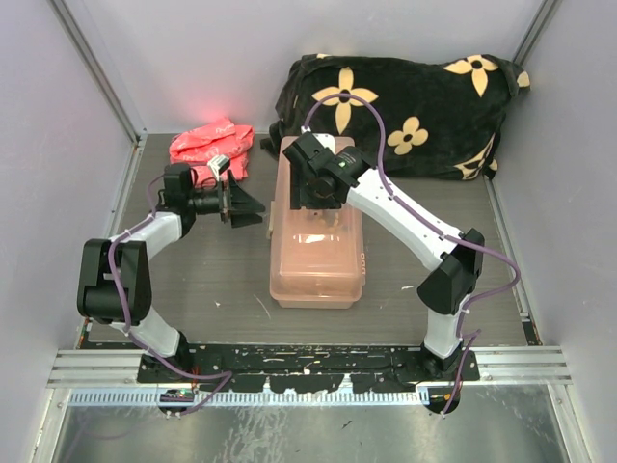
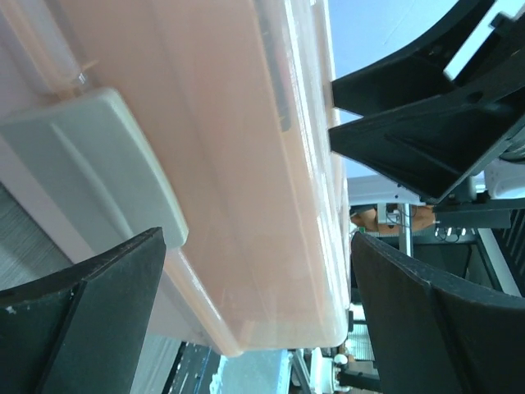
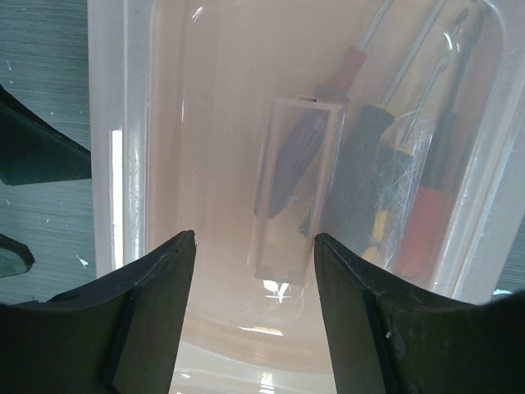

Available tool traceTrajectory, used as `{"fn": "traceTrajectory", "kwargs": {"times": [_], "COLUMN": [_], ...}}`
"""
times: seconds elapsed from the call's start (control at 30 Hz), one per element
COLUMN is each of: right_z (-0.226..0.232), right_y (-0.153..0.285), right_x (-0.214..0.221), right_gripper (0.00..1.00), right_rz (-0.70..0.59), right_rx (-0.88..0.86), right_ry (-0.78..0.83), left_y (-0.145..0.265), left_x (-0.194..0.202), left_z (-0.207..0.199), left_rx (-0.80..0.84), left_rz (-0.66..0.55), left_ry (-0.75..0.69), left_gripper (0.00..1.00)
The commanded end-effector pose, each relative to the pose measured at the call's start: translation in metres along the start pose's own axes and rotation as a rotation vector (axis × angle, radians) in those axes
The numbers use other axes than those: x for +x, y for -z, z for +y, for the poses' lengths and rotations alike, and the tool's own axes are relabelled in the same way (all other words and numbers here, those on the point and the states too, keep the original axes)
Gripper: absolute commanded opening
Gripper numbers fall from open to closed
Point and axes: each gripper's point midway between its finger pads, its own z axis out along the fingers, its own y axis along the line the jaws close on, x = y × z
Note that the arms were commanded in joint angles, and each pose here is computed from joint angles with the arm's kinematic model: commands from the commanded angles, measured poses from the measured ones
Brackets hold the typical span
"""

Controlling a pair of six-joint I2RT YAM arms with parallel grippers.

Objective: Pack the tool kit

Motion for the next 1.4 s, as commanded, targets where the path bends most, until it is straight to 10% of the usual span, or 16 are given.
{"fn": "traceTrajectory", "kwargs": {"times": [0.0, 1.07, 1.37], "right_z": [0.007, 0.003, 0.000], "right_y": [-0.007, -0.006, -0.005], "right_x": [0.026, 0.032, 0.024], "right_gripper": [0.65, 0.63, 0.64], "right_rz": [0.088, 0.118, 0.087], "right_rx": [-0.021, 0.007, 0.016], "right_ry": [-0.006, 0.007, 0.001], "left_y": [0.005, -0.061, -0.015], "left_x": [0.015, -0.023, -0.038], "left_z": [0.007, 0.003, 0.011], "left_rx": [-0.036, 0.144, 0.011], "left_rz": [0.039, -0.058, -0.063], "left_ry": [-0.009, 0.044, -0.025], "left_gripper": [0.97, 0.96, 0.96]}}
